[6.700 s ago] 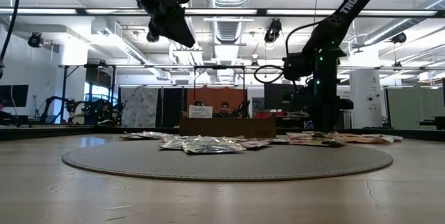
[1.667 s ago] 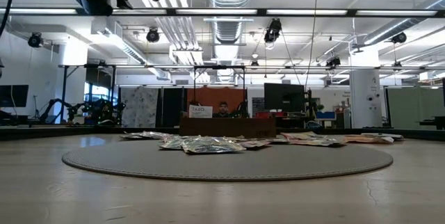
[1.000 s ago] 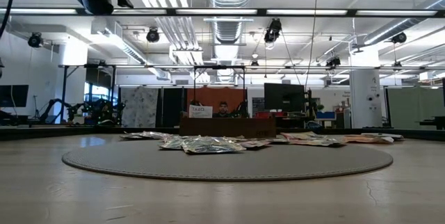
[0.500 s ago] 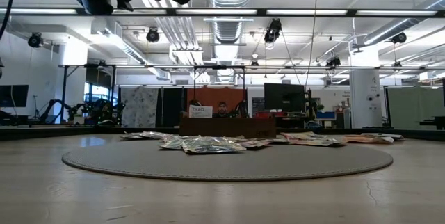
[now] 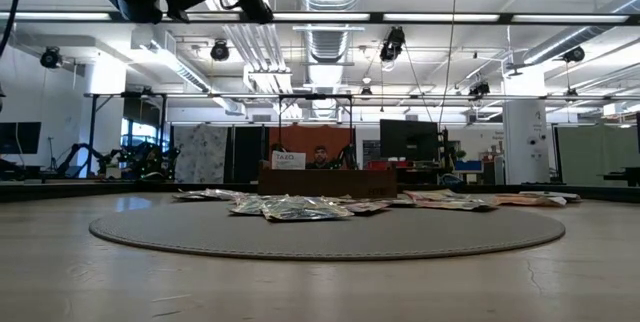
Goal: Pick & Place Tea
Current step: Put the white tea bag into the left section of the wooden organizer
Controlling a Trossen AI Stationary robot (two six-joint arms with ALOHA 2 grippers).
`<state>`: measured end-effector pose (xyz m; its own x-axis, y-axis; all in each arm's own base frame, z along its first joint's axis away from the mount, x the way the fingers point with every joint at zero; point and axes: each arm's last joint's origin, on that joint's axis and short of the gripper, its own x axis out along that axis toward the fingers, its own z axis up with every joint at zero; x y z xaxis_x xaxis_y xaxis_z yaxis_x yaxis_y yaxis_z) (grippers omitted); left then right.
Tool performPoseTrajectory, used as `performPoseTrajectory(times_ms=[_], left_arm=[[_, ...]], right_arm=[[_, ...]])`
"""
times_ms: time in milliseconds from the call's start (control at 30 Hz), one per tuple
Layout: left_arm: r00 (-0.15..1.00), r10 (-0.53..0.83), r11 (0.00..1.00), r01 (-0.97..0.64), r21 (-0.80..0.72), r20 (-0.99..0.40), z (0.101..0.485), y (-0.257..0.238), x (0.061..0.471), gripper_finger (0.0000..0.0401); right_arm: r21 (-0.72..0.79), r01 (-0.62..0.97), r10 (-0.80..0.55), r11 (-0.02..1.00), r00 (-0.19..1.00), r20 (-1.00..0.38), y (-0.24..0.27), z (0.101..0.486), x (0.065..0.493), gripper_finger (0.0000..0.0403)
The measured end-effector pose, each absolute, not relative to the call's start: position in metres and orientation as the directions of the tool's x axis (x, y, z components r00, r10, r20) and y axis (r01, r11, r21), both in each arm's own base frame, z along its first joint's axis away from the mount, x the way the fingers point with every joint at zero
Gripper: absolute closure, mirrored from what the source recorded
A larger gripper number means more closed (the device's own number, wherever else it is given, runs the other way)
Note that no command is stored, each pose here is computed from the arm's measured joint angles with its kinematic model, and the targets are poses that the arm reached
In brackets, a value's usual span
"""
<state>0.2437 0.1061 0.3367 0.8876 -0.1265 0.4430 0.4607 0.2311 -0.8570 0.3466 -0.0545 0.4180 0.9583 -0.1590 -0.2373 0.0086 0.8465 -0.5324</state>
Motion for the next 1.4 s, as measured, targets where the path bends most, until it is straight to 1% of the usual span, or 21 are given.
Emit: performPoseTrajectory(times_ms=[67,167,200,300,367,433,500,567,600,733,833,900,1000,1167,1400], left_arm=[[0.901,-0.099,0.265,0.433,-0.861,0.423,0.334,0.109,0.244,0.039],[0.93,-0.07,0.384,0.358,-0.851,0.36,0.327,0.112,0.247,0.039],[0.94,-0.064,0.44,0.328,-0.836,0.335,0.325,0.113,0.248,0.039],[0.974,-0.05,0.583,0.207,-0.785,0.22,0.313,0.114,0.251,0.0389],[0.993,-0.045,0.668,0.113,-0.736,0.112,0.301,0.112,0.255,0.0389],[1.0,-0.025,0.765,0.028,-0.644,0.014,0.291,0.109,0.258,0.0389],[0.998,0.021,0.852,-0.053,-0.521,-0.067,0.283,0.103,0.26,0.0389],[0.992,0.054,0.905,-0.096,-0.414,-0.114,0.279,0.096,0.263,0.0389],[0.992,0.054,0.923,-0.094,-0.372,-0.116,0.279,0.093,0.265,0.0389],[0.997,0.03,0.957,-0.049,-0.288,-0.072,0.292,0.086,0.27,0.0389],[0.997,0.041,0.969,-0.055,-0.242,-0.062,0.297,0.086,0.271,0.0389],[0.997,0.051,0.974,-0.063,-0.218,-0.062,0.299,0.087,0.271,0.0389],[0.994,0.051,0.975,-0.071,-0.211,-0.1,0.295,0.087,0.271,0.0389],[0.99,0.048,0.977,-0.074,-0.2,-0.131,0.292,0.086,0.271,0.0389],[0.991,0.055,0.979,-0.078,-0.187,-0.124,0.293,0.086,0.271,0.0389]], right_arm=[[-0.492,0.036,-0.183,0.87,0.95,-0.254,-0.054,0.42,0.341,0.0283],[-0.443,0.143,-0.277,0.885,0.926,-0.256,-0.055,0.425,0.332,0.024],[-0.414,0.188,-0.314,0.891,0.913,-0.262,-0.056,0.427,0.327,0.0228],[-0.282,0.317,-0.402,0.905,0.854,-0.33,-0.067,0.423,0.317,0.0203],[-0.161,0.382,-0.414,0.91,0.815,-0.404,-0.077,0.416,0.312,0.0196],[-0.036,0.413,-0.38,0.91,0.797,-0.469,-0.089,0.41,0.306,0.0194],[0.1,0.4,-0.303,0.911,0.814,-0.496,-0.1,0.407,0.303,0.0193],[0.22,0.357,-0.209,0.908,0.84,-0.501,-0.112,0.403,0.303,0.0193],[0.261,0.337,-0.174,0.904,0.85,-0.497,-0.117,0.402,0.304,0.0193],[0.355,0.266,-0.056,0.896,0.861,-0.505,-0.129,0.391,0.31,0.0193],[0.411,0.195,0.05,0.89,0.857,-0.514,-0.13,0.38,0.32,0.0193],[0.431,0.167,0.096,0.887,0.846,-0.525,-0.13,0.372,0.327,0.0193],[0.433,0.165,0.109,0.886,0.834,-0.541,-0.132,0.365,0.335,0.0193],[0.415,0.153,0.104,0.897,0.84,-0.533,-0.134,0.366,0.338,0.0193],[0.426,0.128,0.132,0.896,0.838,-0.529,-0.135,0.357,0.349,0.0193]])
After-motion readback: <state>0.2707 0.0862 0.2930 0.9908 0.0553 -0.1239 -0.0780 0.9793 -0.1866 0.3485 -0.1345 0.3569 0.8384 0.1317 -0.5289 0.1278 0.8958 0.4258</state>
